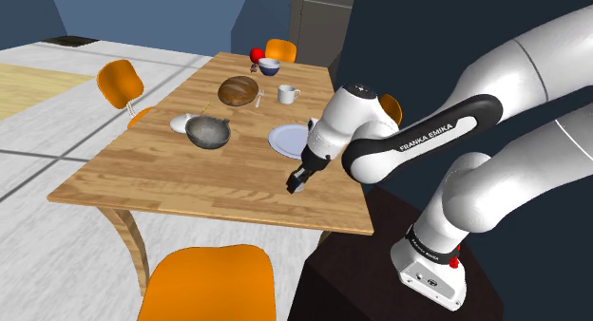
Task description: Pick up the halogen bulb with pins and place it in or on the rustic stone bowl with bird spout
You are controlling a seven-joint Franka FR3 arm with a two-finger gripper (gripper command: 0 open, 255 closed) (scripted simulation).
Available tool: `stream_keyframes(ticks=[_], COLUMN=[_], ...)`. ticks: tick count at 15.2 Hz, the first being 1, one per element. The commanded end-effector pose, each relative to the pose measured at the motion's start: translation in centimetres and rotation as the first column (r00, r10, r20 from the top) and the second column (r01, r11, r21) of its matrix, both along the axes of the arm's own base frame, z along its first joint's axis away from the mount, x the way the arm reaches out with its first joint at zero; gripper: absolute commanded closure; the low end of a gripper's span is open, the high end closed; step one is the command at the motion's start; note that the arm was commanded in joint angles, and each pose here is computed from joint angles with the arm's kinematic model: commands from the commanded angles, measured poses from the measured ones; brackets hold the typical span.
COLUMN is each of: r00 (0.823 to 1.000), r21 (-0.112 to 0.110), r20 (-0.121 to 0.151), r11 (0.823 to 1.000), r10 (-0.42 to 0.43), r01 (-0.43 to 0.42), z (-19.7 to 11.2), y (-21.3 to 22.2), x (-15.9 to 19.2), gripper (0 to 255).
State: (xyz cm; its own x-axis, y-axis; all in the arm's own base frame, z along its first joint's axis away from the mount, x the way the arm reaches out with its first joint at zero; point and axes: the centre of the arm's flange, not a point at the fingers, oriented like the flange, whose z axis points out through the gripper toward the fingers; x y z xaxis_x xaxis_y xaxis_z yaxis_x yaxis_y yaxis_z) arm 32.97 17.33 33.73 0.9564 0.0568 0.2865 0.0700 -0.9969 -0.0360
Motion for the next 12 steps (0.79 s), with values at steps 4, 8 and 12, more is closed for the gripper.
stream_keyframes(ticks=[4, 8, 12], r00=[1.000, 1.000, 1.000], r21=[0.000, 0.000, 0.000], r20=[-0.001, -0.001, -0.001], r11=[1.000, 1.000, 1.000], r10=[0.000, 0.000, 0.000], r01=[0.000, 0.000, 0.000], z=[2.6, 4.7, 6.8], y=[0.0, 0.0, 0.0], x=[0.1, 0.1, 0.1], gripper=[255, 255, 255])
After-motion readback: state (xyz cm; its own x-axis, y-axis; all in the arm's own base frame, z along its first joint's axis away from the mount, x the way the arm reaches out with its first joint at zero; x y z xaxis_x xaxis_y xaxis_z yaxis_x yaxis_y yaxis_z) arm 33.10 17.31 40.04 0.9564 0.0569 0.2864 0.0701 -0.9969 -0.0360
